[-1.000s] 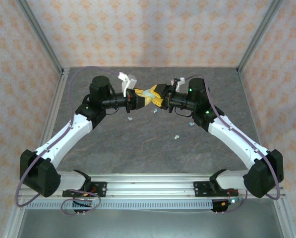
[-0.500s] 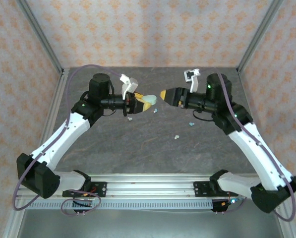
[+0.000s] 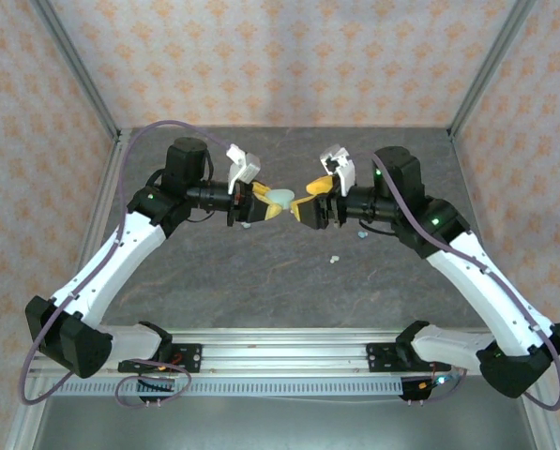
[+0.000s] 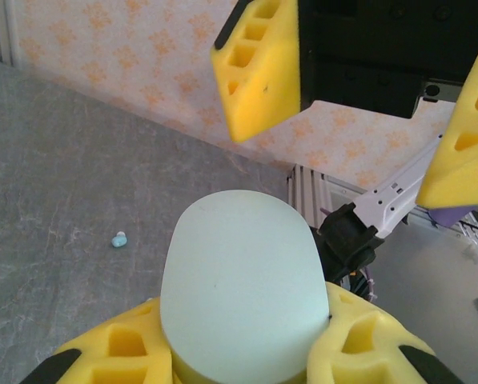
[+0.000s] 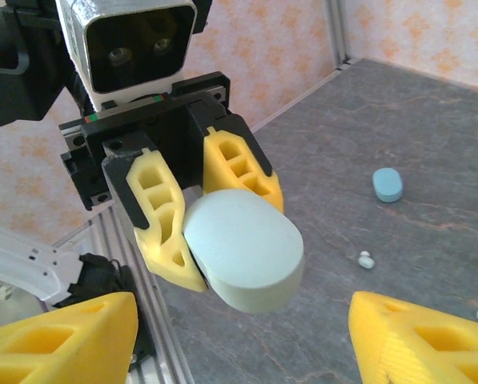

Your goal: Insert wireless bluetooth earbuds into charging case

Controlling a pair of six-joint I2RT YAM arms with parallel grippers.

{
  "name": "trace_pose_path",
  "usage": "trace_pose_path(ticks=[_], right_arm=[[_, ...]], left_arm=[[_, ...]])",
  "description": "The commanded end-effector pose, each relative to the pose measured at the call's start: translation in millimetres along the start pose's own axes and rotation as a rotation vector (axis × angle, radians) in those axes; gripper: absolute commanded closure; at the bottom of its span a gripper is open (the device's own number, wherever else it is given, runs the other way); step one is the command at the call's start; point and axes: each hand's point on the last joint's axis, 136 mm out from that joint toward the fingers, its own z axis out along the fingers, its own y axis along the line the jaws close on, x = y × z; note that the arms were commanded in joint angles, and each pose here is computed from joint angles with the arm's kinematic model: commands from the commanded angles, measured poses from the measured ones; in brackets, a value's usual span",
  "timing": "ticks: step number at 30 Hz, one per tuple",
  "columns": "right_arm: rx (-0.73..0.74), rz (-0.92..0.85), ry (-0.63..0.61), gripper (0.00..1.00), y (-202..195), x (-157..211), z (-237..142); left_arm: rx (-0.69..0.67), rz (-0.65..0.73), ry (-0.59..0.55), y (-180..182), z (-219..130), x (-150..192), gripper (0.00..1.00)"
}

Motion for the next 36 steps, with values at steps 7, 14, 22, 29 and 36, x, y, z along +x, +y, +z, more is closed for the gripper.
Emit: trace_pose_path(ticks=[7,14,22,29,36], right_arm=[[-0.215,0.004,-0.031,0.3,31,-5,8],[-0.225,0.002,-0.026,0.41,30,-4,14],[-0.247,0.004,-0.023,0.36,30,-2,18],[-0.275,-0.002,-0.021,0.25,36,0,20],[-0.273,-0.009,-0.004,0.28,35,7,23]], left_arm=[[0.089,0.075,0.003,-31,-13,-12,0.82],[0.129,0.073,0.017,-37,-13,-10,0.81],[0.146,0.078,0.023,-44,-16,-11,0.81],[0.143,0.078,0.025,-43,-15,-11,0.81],[0.146,0.078,0.023,-43,-16,-14,0.81]])
